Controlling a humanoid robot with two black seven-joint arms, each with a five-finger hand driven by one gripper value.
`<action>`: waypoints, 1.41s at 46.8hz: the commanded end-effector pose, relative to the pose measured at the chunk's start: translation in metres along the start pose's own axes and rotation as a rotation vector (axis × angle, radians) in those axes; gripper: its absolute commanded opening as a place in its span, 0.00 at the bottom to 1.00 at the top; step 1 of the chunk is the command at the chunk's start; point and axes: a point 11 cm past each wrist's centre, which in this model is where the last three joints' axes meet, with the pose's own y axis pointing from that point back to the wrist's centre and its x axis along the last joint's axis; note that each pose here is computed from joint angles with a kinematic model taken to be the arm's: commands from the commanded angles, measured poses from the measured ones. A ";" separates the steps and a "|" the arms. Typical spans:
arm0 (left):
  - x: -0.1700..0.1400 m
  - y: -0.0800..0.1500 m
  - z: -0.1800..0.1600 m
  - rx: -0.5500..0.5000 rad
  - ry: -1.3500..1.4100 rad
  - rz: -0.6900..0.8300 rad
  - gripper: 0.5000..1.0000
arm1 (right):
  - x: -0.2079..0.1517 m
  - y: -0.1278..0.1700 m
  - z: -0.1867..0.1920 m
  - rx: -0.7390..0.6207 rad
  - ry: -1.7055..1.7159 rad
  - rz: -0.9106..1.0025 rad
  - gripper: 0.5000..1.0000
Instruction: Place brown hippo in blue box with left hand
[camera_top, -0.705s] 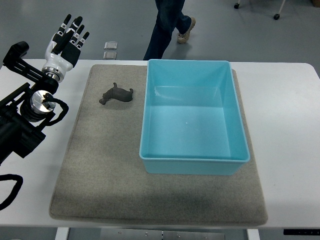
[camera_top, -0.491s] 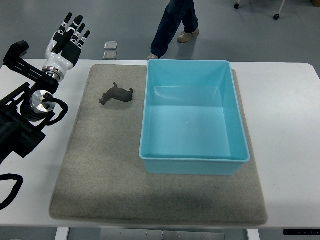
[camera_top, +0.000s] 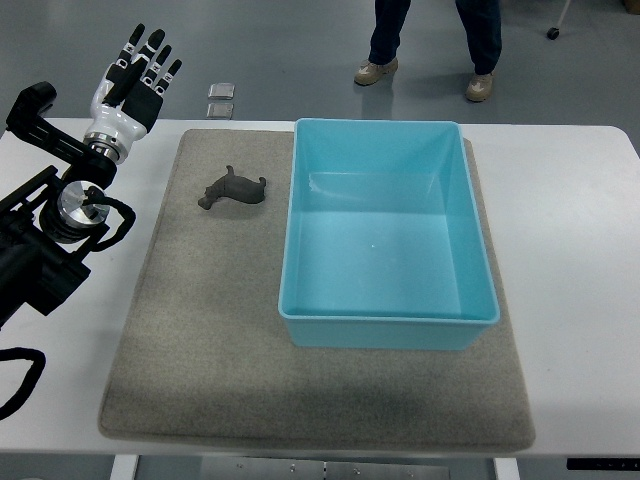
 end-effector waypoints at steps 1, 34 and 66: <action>0.001 0.000 0.002 -0.007 0.003 0.007 0.99 | 0.000 0.000 0.000 0.001 0.000 0.000 0.87; -0.008 -0.013 0.033 -0.056 -0.040 0.018 0.99 | 0.000 0.000 0.000 -0.001 0.000 0.000 0.87; 0.003 -0.002 0.033 0.049 -0.257 -0.147 0.99 | 0.000 0.000 0.000 0.001 0.000 0.000 0.87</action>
